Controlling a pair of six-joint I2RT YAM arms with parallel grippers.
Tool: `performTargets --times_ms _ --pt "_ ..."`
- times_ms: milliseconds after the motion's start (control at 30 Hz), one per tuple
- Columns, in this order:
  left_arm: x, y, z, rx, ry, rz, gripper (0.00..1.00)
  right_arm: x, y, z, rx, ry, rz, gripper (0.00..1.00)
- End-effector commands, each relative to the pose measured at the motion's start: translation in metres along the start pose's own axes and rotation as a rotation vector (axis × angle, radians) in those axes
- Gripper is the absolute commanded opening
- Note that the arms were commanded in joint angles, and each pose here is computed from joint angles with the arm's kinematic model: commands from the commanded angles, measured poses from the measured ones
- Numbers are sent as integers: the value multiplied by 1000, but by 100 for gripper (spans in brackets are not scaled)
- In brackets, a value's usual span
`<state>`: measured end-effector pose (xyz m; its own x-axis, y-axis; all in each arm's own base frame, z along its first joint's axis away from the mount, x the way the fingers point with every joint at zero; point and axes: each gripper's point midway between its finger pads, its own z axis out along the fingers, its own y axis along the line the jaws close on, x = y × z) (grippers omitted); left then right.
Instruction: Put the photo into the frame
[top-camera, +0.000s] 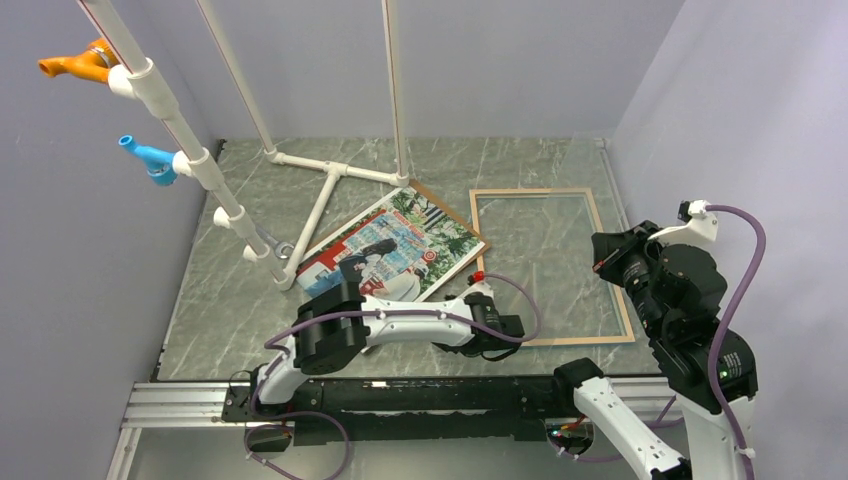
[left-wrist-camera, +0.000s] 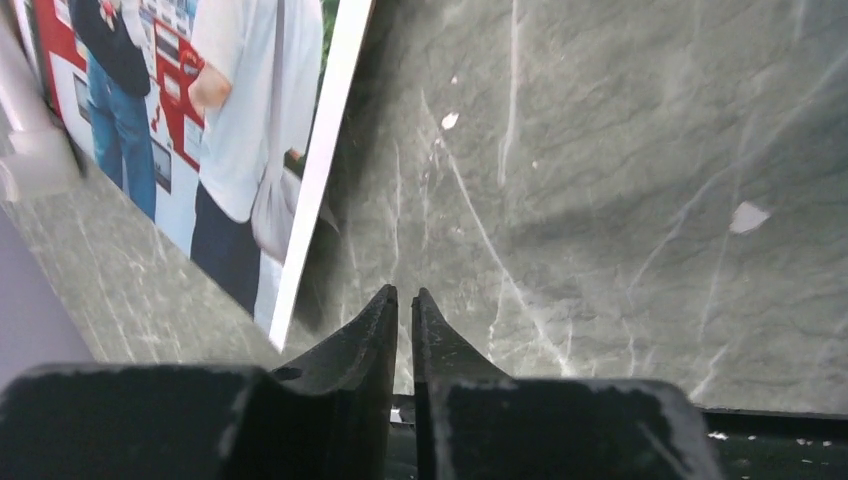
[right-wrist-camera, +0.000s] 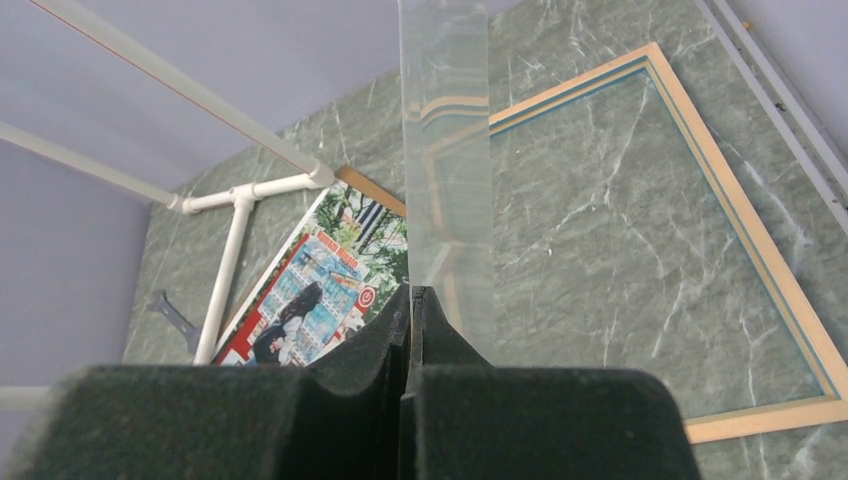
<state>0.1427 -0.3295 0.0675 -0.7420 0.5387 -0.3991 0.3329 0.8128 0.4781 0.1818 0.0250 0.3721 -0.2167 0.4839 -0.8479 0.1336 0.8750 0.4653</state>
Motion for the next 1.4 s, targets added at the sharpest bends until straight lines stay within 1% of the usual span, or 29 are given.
performTargets --times_ms 0,67,100,133,233,367,433,567,600,667,767,833,933,1067,1167,1367 --pt "2 1 -19 131 12 -81 26 -11 8 3 -36 -54 7 0" --pt "-3 -7 -23 225 -3 -95 40 -8 9 6 -39 -39 3 0" --pt "-4 -15 -27 292 4 -99 46 -6 10 6 -43 -31 1 0" --pt "-7 -20 -28 346 4 -110 50 -4 11 7 -47 -24 -1 0" --pt "-19 -36 -34 508 -12 -142 61 -2 12 8 -51 -7 -12 0" --pt "-39 -51 -43 685 -28 -185 69 -6 13 6 -47 -10 -26 0" --pt "-50 -55 -45 752 -29 -212 71 -11 13 3 -43 -19 -30 0" --pt "-68 -57 -43 858 -27 -286 77 -14 13 2 -36 -18 -44 0" --pt "-72 -54 -40 875 -30 -311 82 -14 12 2 -34 -17 -45 0" --pt "-76 -49 -34 898 -29 -345 86 -12 12 3 -35 -9 -52 0" --pt "-82 -43 -25 923 -21 -382 88 -8 15 6 -44 9 -59 0" --pt "-88 -44 -25 974 -21 -401 88 -4 16 9 -49 26 -63 0" --pt "-98 -52 -27 1057 -27 -436 88 2 20 15 -60 60 -71 0" --pt "-110 -66 -19 1089 0 -465 86 7 23 20 -62 96 -84 0" --pt "-118 -76 -9 1061 16 -473 83 6 23 21 -54 103 -95 0" --pt "-120 -81 30 870 93 -470 77 0 24 17 -46 105 -109 0"
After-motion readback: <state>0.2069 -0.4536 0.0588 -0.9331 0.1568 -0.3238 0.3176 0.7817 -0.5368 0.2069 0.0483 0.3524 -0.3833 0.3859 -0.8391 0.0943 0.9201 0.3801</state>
